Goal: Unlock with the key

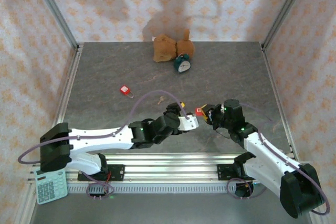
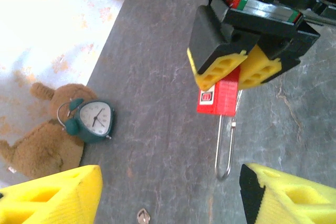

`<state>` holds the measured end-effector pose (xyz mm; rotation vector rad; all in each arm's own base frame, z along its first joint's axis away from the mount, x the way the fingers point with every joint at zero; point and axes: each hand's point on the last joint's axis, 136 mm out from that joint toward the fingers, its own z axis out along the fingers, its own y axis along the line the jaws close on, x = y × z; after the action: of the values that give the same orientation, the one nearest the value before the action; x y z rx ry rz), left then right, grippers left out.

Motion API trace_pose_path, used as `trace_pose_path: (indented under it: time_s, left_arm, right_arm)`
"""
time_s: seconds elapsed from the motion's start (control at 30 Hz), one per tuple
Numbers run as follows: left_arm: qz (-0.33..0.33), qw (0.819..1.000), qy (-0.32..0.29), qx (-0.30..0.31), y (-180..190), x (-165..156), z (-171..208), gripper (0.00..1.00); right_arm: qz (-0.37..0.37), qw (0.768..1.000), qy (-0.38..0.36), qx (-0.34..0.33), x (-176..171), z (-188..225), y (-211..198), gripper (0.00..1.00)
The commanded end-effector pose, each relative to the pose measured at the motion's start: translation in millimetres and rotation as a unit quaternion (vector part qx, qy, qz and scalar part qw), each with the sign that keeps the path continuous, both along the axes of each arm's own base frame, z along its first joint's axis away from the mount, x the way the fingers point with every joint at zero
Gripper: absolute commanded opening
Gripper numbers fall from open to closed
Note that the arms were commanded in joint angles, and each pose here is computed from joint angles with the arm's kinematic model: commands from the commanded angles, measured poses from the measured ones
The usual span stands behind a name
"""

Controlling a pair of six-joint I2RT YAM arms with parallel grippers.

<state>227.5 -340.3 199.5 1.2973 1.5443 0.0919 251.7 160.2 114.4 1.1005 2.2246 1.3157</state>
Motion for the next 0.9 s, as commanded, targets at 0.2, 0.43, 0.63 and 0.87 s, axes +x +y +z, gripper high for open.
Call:
trace_pose_path:
  time_s: [0.2,0.43,0.63,0.87]
  left_arm:
    - [0.041,0.998,0.040,0.003,27,-4,-26,0.71]
    - [0.046,0.998,0.047,0.005,25,0,-33,0.71]
    - [0.052,0.997,0.052,0.002,31,2,-35,0.71]
    - [0.064,0.996,0.055,-0.014,41,7,-30,0.71]
  right_arm:
    - [0.032,0.999,-0.019,-0.017,-1,-14,21,0.20]
    - [0.044,0.997,-0.036,-0.052,15,-27,26,0.20]
    - [0.084,0.992,-0.044,-0.082,27,-35,38,0.20]
    - [0.098,0.988,-0.047,-0.112,42,-45,40,0.20]
